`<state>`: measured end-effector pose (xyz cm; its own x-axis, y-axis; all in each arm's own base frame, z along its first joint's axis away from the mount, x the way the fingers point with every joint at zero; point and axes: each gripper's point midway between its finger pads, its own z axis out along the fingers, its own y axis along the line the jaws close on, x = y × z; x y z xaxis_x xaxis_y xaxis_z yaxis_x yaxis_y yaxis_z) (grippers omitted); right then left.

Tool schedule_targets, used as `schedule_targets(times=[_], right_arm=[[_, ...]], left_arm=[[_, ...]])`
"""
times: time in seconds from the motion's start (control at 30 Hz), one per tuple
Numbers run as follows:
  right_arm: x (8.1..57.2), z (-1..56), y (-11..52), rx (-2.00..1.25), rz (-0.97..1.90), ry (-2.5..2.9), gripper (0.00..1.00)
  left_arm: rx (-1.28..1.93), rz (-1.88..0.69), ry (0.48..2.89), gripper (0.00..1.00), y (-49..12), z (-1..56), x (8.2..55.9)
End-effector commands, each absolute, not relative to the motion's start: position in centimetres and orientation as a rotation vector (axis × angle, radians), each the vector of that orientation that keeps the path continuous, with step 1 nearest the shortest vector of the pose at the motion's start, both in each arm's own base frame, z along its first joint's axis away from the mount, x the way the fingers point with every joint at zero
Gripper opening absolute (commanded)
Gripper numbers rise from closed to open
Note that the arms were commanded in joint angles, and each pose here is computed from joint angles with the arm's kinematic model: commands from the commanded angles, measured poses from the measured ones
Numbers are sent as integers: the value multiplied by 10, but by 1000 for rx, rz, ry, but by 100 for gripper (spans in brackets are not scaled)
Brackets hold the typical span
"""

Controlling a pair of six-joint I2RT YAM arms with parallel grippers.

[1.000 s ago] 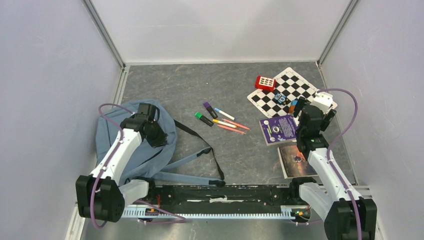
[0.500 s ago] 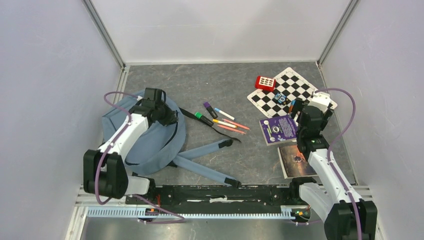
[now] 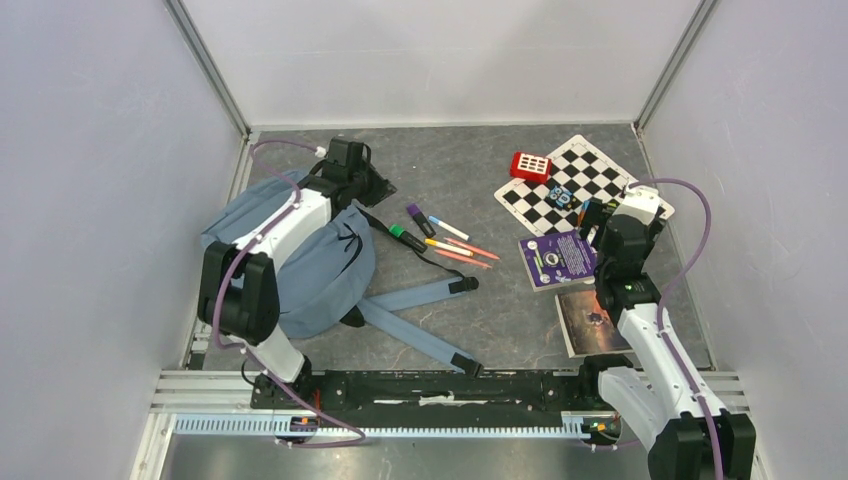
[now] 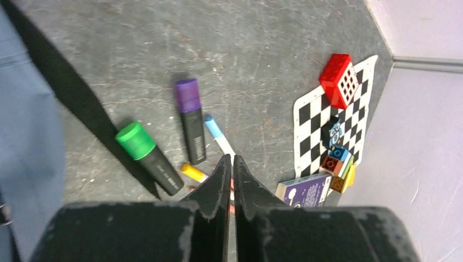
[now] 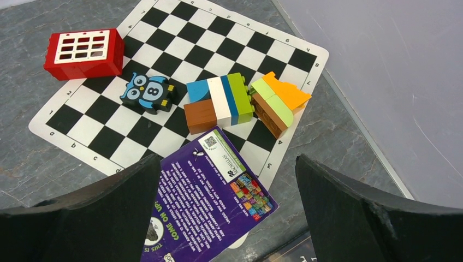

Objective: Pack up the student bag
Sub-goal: Adjust the student bag at the center of the board.

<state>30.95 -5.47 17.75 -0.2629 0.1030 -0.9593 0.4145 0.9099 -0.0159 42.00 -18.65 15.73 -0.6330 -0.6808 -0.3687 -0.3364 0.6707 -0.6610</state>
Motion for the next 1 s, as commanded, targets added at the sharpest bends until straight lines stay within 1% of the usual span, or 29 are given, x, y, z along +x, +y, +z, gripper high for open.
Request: schedule_targets(times=[0.0, 0.07, 0.13, 0.17, 0.2, 0.3, 0.4, 0.47, 0.57, 0.67, 0.83, 0.87, 0.9, 0.97], right_arm=[[308, 183, -55, 370, -310, 1814, 98], [308, 181, -55, 371, -316, 1818, 98], [308, 178, -56, 370, -318, 1826, 98], [309, 178, -55, 367, -315, 1827, 98], [310, 177, -55, 366, -315, 1830, 98], [312, 175, -54, 369, -310, 1834, 98], [316, 176, -53, 366, -304, 1835, 98], [319, 178, -52, 362, -299, 1836, 98], [322, 181, -51, 359, -297, 1837, 98], [324, 183, -50, 361, -293, 1837, 98], [325, 184, -47, 352, -275, 1835, 98], [325, 184, -47, 347, -272, 1836, 98], [325, 184, -46, 341, -269, 1838, 98], [324, 183, -45, 335, -265, 1841, 96]], left_arm=[[-653, -753, 2217, 19, -194, 190, 438], [-541, -678, 2241, 52, -186, 198, 426], [-448, -554, 2297, 77, -169, 199, 408], [-401, -491, 2347, 84, -160, 195, 395], [-375, -409, 2377, 89, -148, 192, 385], [-280, -233, 2527, 94, -123, 172, 344], [-214, -91, 2648, 96, -101, 150, 307], [-188, -16, 2675, 99, -92, 143, 290], [-165, -31, 2707, 100, -93, 132, 272], [-121, -68, 2752, 100, -103, 121, 261], [-66, -4, 2823, 100, -105, 106, 250], [-65, 0, 2835, 98, -105, 103, 249], [-63, -2, 2845, 84, -106, 101, 248], [-71, -16, 2845, 46, -108, 103, 248]])
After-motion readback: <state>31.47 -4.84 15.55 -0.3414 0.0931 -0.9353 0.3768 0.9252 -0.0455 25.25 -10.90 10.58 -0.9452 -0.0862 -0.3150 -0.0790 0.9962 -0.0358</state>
